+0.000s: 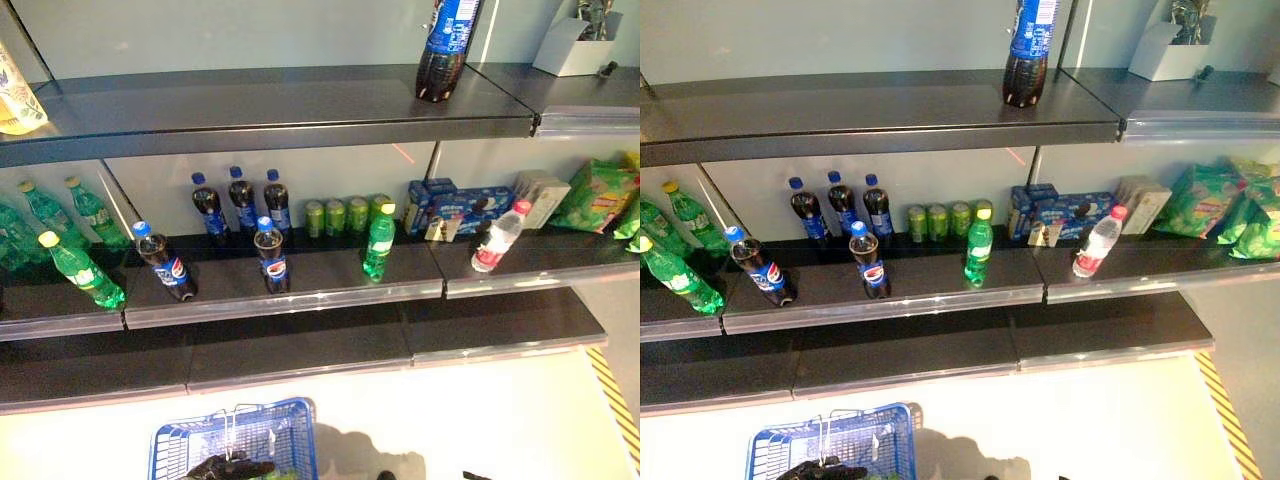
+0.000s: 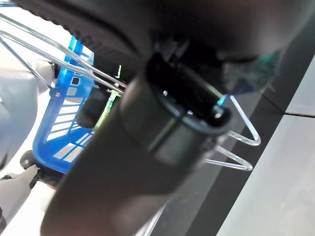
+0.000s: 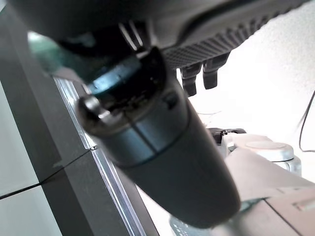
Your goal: Pick up the drink and place into the basket.
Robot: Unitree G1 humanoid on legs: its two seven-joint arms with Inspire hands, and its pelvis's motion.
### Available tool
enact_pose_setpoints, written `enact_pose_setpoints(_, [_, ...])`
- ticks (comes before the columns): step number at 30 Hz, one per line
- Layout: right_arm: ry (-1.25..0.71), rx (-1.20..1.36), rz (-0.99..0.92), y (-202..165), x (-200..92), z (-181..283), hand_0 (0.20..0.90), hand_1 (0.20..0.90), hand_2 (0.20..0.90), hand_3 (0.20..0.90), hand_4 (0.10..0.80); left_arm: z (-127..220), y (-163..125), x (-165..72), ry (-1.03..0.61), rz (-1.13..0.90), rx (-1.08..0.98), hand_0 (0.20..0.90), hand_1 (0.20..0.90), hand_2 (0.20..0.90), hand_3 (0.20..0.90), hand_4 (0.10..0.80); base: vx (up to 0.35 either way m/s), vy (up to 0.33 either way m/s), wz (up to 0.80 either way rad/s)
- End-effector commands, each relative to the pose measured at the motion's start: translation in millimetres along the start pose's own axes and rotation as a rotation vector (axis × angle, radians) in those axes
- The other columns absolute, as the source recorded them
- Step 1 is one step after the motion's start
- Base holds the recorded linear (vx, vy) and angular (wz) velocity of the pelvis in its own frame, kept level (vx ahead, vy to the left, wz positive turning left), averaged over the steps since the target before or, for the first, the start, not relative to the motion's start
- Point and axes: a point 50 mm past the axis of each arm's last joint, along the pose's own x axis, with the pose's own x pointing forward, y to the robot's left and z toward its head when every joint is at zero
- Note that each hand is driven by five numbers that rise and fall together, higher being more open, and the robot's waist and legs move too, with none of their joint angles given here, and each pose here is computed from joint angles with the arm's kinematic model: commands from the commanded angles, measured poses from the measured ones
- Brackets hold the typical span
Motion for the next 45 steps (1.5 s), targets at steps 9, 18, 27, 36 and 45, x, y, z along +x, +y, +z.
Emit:
enact_pose_setpoints(9, [-0.044, -0.033, -0.051, -11, 2, 27, 0.900, 0.900, 0.900, 0.900, 0.800, 5, -12, 1, -0.067, -0.077, -0.057, 0.300, 0.300, 0.300, 0.200, 0.100, 0.056, -0.108, -0.53])
enact_pose_setpoints(18, [-0.054, -0.060, -0.046, -9, 2, 28, 0.900, 0.900, 0.900, 0.900, 0.800, -1, -9, 0, -0.048, -0.088, -0.053, 0.300, 0.300, 0.300, 0.200, 0.100, 0.275, -0.014, -0.61])
enact_pose_setpoints(27, [-0.066, -0.142, 0.017, 4, 3, 27, 0.900, 0.900, 0.900, 0.900, 0.800, 24, -9, 1, -0.128, -0.079, -0.079, 0.300, 0.300, 0.300, 0.200, 0.100, 0.250, -0.061, -0.70])
enact_pose_setpoints(36, [-0.116, -0.033, 0.004, 0, 3, 42, 0.900, 0.900, 0.900, 0.900, 0.800, 41, -19, 4, -0.134, -0.087, -0.031, 0.300, 0.300, 0.300, 0.200, 0.100, 0.121, -0.112, -0.14])
enact_pose_setpoints(45, [-0.100, 0.041, -0.022, -7, 3, 47, 0.900, 0.900, 0.900, 0.900, 0.800, 42, -7, 2, -0.121, -0.061, -0.030, 0.300, 0.300, 0.300, 0.200, 0.100, 0.199, -0.212, 0.51])
